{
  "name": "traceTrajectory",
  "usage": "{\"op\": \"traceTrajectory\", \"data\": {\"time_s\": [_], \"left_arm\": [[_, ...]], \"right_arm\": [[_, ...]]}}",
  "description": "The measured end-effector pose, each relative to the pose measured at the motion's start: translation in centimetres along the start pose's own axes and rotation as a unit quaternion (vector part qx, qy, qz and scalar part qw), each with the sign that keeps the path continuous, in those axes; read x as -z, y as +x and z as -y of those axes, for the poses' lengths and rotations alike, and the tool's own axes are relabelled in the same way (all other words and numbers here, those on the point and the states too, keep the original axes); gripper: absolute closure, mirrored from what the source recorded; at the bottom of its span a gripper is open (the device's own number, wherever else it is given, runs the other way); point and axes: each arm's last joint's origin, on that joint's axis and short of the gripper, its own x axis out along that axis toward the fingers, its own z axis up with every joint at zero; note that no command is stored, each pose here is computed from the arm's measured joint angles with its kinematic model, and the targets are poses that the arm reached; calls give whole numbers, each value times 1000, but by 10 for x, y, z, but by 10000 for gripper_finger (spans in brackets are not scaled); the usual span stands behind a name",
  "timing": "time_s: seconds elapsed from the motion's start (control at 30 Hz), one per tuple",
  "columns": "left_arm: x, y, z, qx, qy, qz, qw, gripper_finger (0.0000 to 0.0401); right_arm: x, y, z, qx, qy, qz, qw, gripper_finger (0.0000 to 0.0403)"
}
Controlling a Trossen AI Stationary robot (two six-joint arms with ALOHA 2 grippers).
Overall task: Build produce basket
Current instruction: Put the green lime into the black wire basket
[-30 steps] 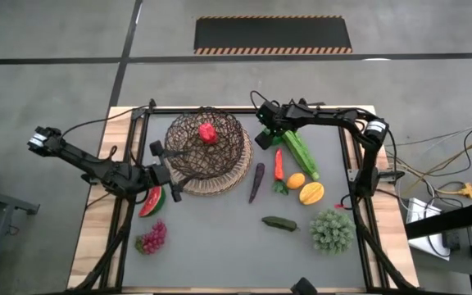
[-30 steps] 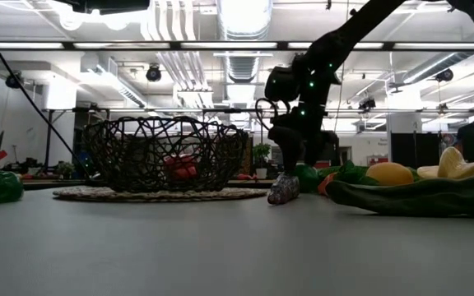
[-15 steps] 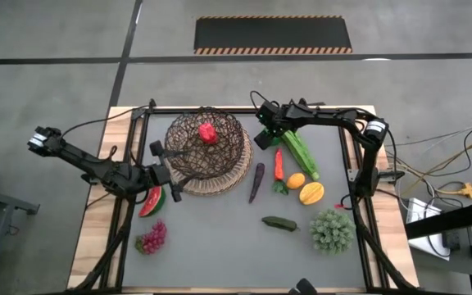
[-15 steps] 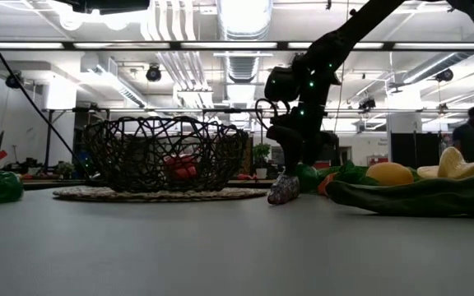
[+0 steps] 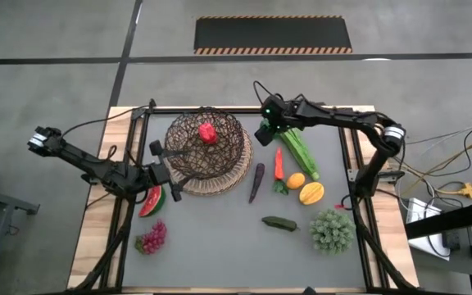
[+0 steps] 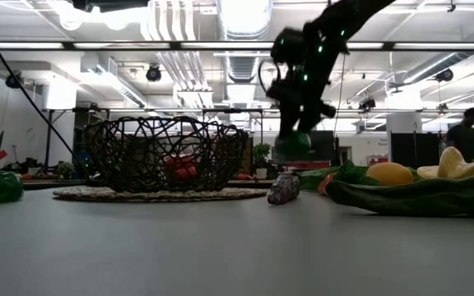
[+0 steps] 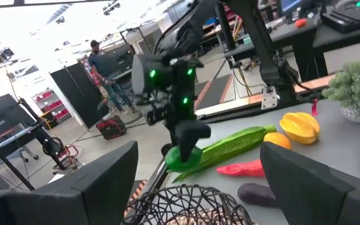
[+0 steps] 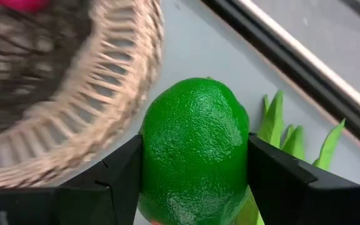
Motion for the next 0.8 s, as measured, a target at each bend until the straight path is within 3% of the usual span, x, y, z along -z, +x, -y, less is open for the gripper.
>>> {"op": "traceTrajectory", "data": {"time_s": [0.3, 0.47, 0.8], "left_arm": [[0, 0, 0, 0, -1, 1, 1000, 84], [0, 0, 0, -1, 1, 1, 1000, 84], [-3, -2, -4, -6, -3, 13, 1000, 84]], "right_arm": [[4, -67, -29, -3, -40, 105, 994, 176], [2, -94, -43, -38, -48, 179, 982, 176], [-8, -99, -83, -104, -83, 285, 949, 177]]}}
